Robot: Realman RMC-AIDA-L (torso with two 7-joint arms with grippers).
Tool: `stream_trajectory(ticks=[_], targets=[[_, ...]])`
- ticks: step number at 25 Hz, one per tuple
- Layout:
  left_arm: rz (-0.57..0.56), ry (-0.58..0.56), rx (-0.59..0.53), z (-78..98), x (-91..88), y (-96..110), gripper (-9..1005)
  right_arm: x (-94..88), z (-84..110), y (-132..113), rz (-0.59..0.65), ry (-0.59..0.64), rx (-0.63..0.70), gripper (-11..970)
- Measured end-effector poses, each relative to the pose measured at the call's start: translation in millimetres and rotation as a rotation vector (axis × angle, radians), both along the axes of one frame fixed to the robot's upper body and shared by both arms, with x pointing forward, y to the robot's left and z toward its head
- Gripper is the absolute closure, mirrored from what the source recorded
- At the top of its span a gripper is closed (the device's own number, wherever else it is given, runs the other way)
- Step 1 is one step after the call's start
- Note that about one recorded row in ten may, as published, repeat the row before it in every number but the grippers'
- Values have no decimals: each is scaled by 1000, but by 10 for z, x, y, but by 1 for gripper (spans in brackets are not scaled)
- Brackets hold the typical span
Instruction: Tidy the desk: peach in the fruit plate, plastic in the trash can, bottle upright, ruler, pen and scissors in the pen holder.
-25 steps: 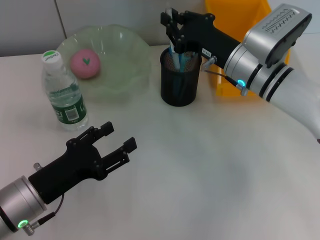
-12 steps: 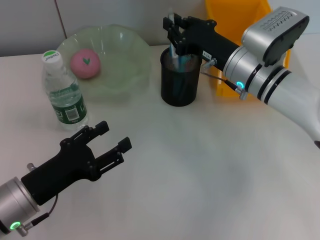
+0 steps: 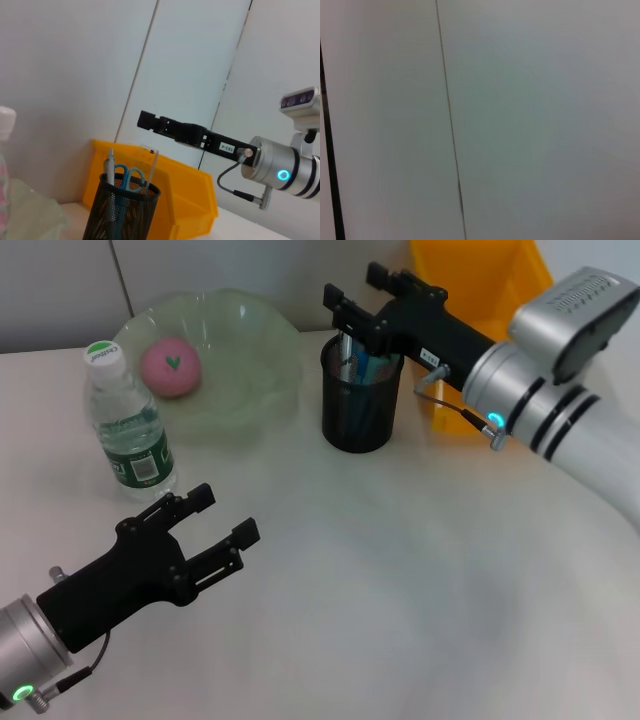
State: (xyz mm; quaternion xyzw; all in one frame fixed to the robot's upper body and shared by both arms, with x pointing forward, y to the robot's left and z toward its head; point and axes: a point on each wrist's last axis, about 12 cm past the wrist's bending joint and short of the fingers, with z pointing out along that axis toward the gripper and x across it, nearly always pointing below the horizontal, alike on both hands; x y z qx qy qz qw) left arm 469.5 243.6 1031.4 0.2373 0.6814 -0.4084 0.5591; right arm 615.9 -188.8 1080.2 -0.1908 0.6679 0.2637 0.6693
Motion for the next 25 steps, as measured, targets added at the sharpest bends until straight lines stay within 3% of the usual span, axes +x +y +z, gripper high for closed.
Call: stream_trajectory(ticks=[5, 18, 21, 22, 25], targets=[[-10, -5, 7, 2, 4, -5, 198, -47, -6, -88, -5, -4, 34, 211], [-34, -36, 43, 12, 56, -52, 197, -201, 21, -241, 10, -81, 92, 185], [-35, -43, 36, 33, 79, -44, 197, -324, 68, -400, 44, -121, 152, 185], [-40, -47, 31, 53, 99, -34, 196, -395, 130, -556, 88, -124, 199, 185], [-40, -47, 31, 53, 99, -34, 196, -465, 190, -718, 151, -87, 229, 185]])
